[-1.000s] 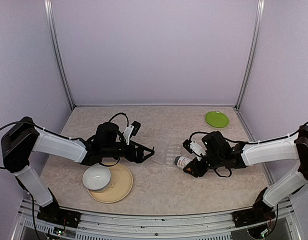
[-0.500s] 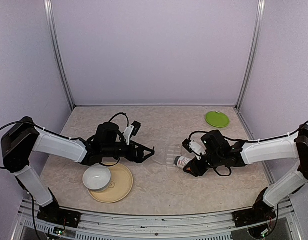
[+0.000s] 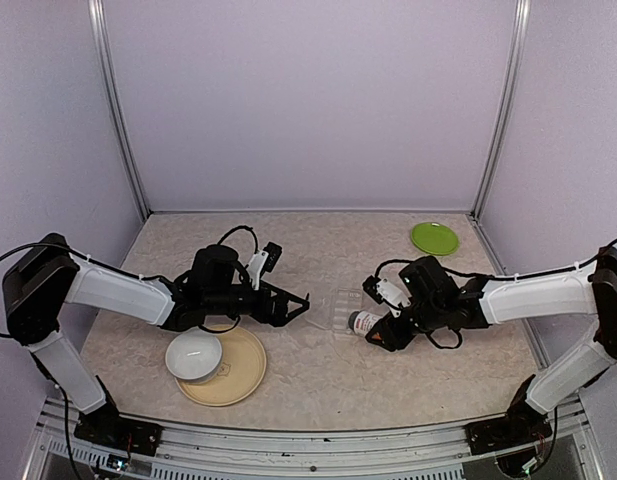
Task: Sort the pills into containers
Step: Pour the pill into the compartment of the pill container.
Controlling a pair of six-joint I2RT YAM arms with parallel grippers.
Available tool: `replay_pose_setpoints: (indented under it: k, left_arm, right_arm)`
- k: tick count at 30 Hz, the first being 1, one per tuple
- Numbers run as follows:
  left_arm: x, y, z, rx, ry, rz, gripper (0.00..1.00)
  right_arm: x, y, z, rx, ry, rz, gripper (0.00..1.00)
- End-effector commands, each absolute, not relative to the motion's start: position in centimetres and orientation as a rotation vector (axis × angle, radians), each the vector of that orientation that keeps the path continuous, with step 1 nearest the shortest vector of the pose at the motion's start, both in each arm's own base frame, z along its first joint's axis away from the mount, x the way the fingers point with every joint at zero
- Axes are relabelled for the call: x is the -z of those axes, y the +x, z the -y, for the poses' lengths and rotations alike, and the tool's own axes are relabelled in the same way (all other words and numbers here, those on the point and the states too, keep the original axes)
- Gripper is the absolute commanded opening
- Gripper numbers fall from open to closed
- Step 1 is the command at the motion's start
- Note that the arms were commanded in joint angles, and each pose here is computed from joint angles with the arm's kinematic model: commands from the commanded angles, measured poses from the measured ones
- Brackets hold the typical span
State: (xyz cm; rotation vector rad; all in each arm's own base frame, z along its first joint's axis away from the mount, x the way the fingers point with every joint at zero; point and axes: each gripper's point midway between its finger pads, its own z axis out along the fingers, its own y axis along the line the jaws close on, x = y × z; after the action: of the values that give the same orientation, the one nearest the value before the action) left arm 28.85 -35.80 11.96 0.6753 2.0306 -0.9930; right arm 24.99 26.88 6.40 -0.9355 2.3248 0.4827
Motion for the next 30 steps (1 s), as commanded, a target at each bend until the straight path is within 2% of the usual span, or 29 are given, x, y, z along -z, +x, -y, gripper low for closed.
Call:
replay_pose_setpoints:
  k: [1, 30]
  left_arm:
    - [-12.17, 29.11, 35.87, 1.005, 0.671, -2.011, 0.99]
    - [-11.9, 29.11, 35.96, 1.008, 0.673, -2.017, 0.99]
  right_arm:
    - [-7.21, 25.65, -27.1, -0.482, -0.932, -2.314, 0.14]
    - [-6.94, 25.24, -27.22, -0.492, -0.953, -2.364, 0.14]
